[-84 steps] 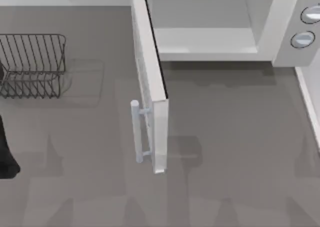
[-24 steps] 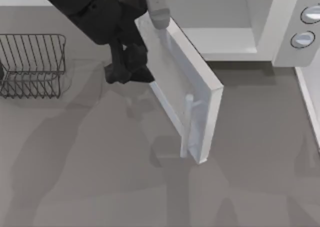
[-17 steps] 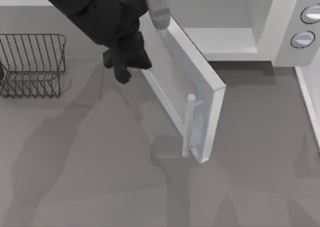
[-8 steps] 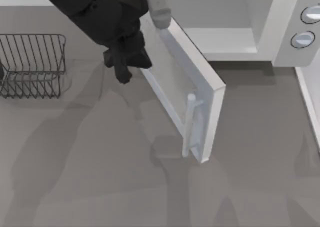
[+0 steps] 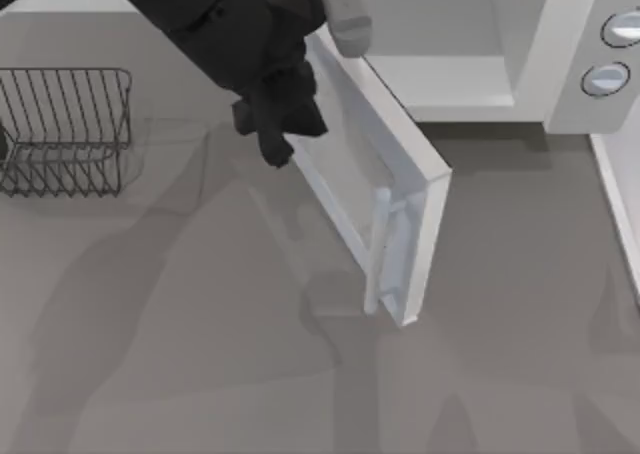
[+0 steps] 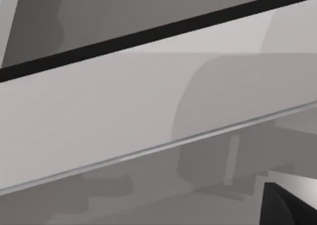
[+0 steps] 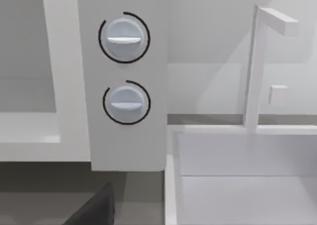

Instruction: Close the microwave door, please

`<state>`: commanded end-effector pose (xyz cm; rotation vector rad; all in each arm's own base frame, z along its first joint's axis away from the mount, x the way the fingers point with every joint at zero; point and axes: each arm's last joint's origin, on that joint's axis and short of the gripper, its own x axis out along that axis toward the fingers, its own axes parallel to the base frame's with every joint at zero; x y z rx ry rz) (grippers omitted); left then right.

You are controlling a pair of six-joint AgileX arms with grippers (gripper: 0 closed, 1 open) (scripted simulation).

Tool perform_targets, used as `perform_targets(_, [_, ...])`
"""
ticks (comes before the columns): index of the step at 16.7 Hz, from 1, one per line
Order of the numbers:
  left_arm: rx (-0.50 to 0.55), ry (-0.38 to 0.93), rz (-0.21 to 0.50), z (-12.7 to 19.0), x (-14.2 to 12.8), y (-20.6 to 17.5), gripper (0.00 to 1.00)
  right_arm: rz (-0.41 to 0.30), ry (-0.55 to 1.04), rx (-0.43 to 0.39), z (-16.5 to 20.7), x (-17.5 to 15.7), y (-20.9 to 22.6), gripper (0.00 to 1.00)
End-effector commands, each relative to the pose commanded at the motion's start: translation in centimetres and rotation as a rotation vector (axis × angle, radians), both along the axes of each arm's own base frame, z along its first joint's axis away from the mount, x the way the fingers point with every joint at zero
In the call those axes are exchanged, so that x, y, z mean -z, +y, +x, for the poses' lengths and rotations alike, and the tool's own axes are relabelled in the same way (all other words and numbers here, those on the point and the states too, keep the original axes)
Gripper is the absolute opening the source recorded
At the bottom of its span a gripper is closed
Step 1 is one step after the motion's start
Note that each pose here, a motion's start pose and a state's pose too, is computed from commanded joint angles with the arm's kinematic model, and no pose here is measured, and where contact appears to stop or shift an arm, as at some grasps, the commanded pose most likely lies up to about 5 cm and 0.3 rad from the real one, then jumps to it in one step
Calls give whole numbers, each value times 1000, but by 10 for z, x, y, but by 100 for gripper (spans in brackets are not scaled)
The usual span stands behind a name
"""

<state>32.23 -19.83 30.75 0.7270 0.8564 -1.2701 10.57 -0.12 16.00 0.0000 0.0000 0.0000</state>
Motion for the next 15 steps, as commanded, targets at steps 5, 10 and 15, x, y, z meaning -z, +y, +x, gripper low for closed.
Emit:
perform_targets(5, [-3, 8, 3, 0, 1, -10, 0, 0, 0, 0, 0, 0, 0, 100])
perform_targets(10, [-7, 2, -1, 0, -1, -16, 0, 0, 0, 0, 0, 0, 0, 100])
perform_targets(15, [-6, 2, -1, 0, -1, -26, 0, 0, 0, 0, 0, 0, 0, 100])
